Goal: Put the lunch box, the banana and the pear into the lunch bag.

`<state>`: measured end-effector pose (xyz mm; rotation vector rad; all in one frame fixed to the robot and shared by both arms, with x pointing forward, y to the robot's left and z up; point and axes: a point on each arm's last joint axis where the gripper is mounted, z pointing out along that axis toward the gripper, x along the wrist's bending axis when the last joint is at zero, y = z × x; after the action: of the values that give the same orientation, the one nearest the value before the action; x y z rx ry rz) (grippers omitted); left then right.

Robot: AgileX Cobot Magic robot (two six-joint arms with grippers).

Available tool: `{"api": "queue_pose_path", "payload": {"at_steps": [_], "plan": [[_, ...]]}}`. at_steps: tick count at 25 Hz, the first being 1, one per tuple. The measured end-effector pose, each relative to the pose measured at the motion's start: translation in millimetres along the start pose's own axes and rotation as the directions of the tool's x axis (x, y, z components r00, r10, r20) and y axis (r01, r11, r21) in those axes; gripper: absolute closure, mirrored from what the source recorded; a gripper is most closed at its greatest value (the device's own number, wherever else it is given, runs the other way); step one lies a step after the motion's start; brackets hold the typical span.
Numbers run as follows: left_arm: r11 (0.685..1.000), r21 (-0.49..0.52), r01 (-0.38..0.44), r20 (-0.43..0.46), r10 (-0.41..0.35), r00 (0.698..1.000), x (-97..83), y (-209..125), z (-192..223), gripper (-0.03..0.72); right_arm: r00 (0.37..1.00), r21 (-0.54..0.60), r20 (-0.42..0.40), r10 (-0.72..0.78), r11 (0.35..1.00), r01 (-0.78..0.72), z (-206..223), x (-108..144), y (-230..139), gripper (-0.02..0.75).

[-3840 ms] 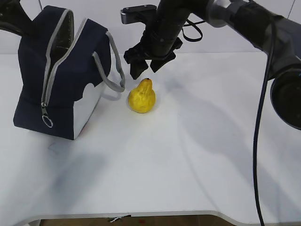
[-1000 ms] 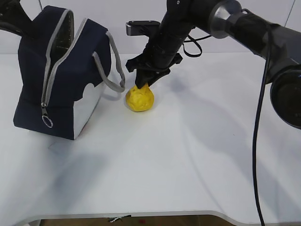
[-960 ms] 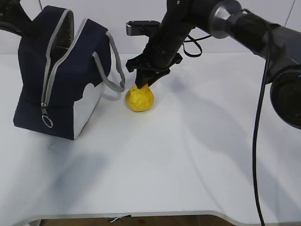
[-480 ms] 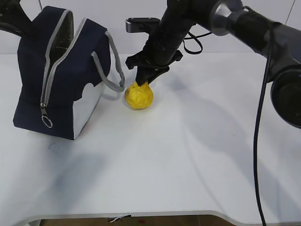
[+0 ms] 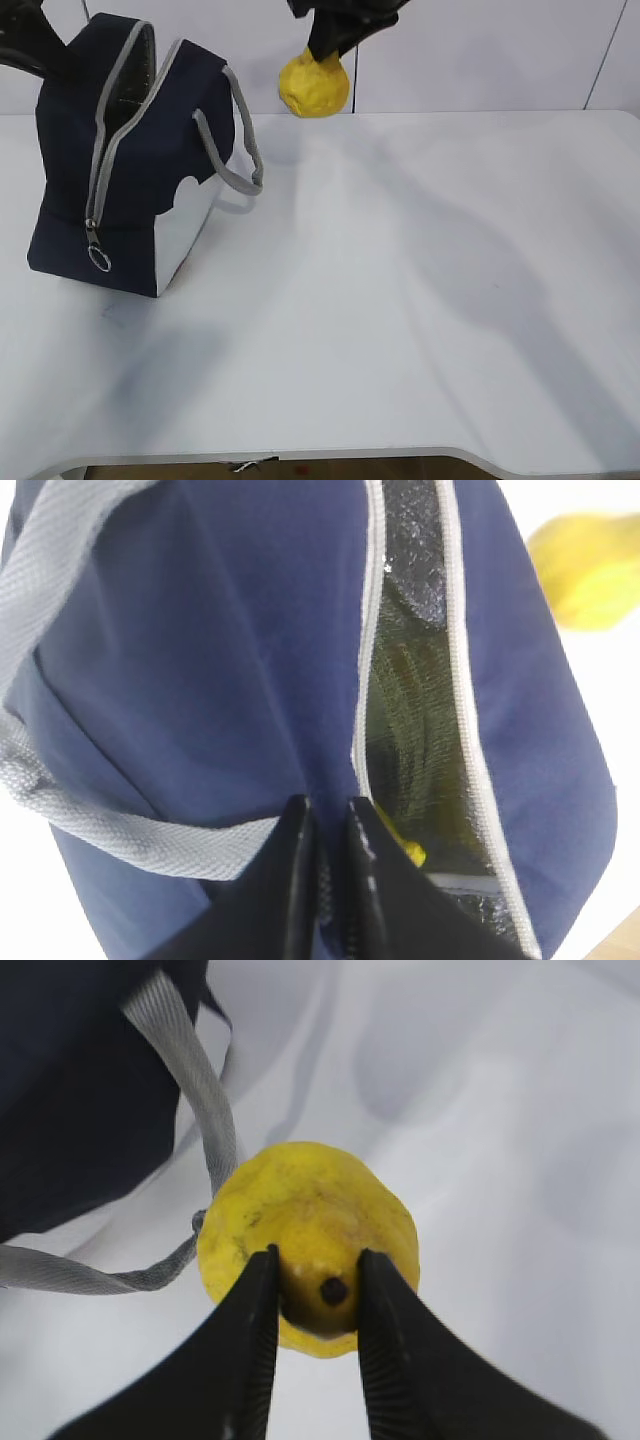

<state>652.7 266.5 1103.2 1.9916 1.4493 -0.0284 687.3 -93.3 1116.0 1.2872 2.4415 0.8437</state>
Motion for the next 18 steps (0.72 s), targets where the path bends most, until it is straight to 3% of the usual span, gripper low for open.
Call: {"api": "queue_pose_path", "payload": {"at_steps": [3, 11, 18], "plan": [[1.000, 0.000, 0.000, 0.000, 0.000, 1.000, 0.0, 0.0, 0.0, 0.663, 0.998, -0.060, -0.059, 0.013, 0.998, -0.017, -28.8, 8.8, 6.6, 0.532], [1.000, -0.007, 0.006, 0.014, -0.005, 1.000, -1.3, 0.6, 0.0, 0.664, 0.893, -0.280, -0.450, -0.012, 0.951, -0.128, -35.6, 42.0, 29.4, 0.533], [0.999, -0.028, 0.024, 0.060, -0.022, 0.998, -5.5, 2.6, -0.1, 0.664, 0.876, -0.362, -0.483, -0.002, 0.911, -0.198, 7.8, 36.1, 35.5, 0.534]]}}
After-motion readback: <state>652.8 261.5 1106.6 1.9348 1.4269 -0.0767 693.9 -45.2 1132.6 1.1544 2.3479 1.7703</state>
